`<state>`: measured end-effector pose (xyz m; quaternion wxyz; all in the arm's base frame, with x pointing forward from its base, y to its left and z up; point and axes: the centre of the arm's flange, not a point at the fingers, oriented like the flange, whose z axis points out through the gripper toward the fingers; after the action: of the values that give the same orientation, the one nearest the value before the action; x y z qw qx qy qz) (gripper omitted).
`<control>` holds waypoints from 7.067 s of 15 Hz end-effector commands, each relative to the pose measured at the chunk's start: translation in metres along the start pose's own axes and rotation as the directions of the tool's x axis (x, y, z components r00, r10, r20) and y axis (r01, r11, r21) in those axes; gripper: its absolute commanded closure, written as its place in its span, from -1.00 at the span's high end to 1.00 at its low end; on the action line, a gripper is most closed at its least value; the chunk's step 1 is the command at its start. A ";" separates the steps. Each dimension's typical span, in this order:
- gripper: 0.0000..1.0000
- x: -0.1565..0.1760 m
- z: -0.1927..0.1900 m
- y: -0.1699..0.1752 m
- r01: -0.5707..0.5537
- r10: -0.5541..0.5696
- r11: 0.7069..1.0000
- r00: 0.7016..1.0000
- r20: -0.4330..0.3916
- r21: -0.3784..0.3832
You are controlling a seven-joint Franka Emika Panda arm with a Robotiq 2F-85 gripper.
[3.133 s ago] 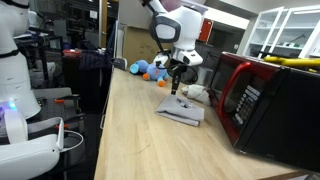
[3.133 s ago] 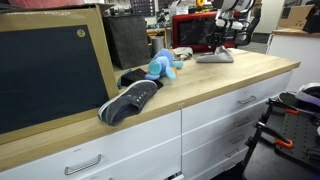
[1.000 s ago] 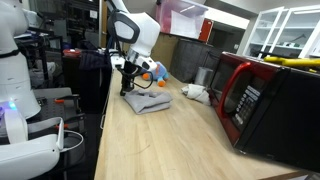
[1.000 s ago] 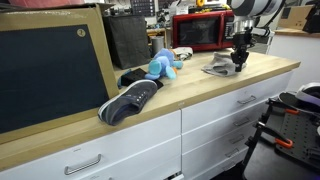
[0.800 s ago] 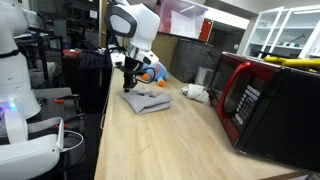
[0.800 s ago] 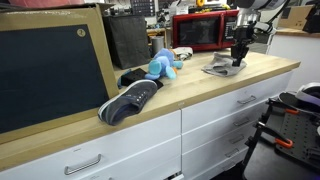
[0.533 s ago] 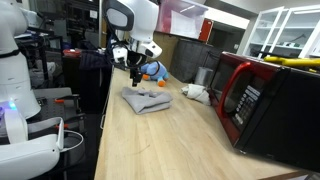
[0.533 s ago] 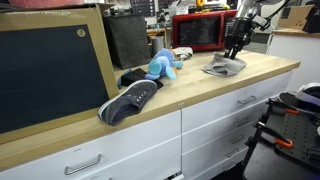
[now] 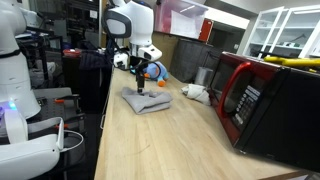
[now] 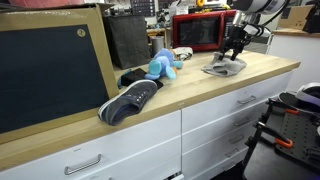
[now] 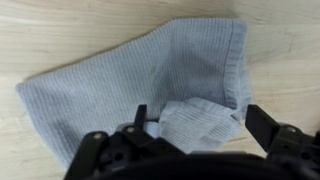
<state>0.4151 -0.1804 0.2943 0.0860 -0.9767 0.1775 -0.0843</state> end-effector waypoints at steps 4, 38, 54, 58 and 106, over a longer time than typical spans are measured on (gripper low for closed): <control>1.00 -0.004 0.014 0.000 -0.170 0.173 0.984 0.984 0.044 -0.055; -0.98 0.032 0.029 -0.078 -0.406 0.435 0.888 0.894 -0.109 0.218; 0.29 0.055 0.020 0.001 -0.415 0.423 0.906 0.887 -0.185 0.078; -0.20 0.050 0.030 0.035 -0.380 0.371 0.924 0.918 -0.141 -0.039; -1.00 0.061 0.042 0.009 0.552 -0.522 0.825 0.826 0.214 -0.120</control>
<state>0.4794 -0.2103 0.2672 -0.0060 -0.9947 -0.1019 -0.0152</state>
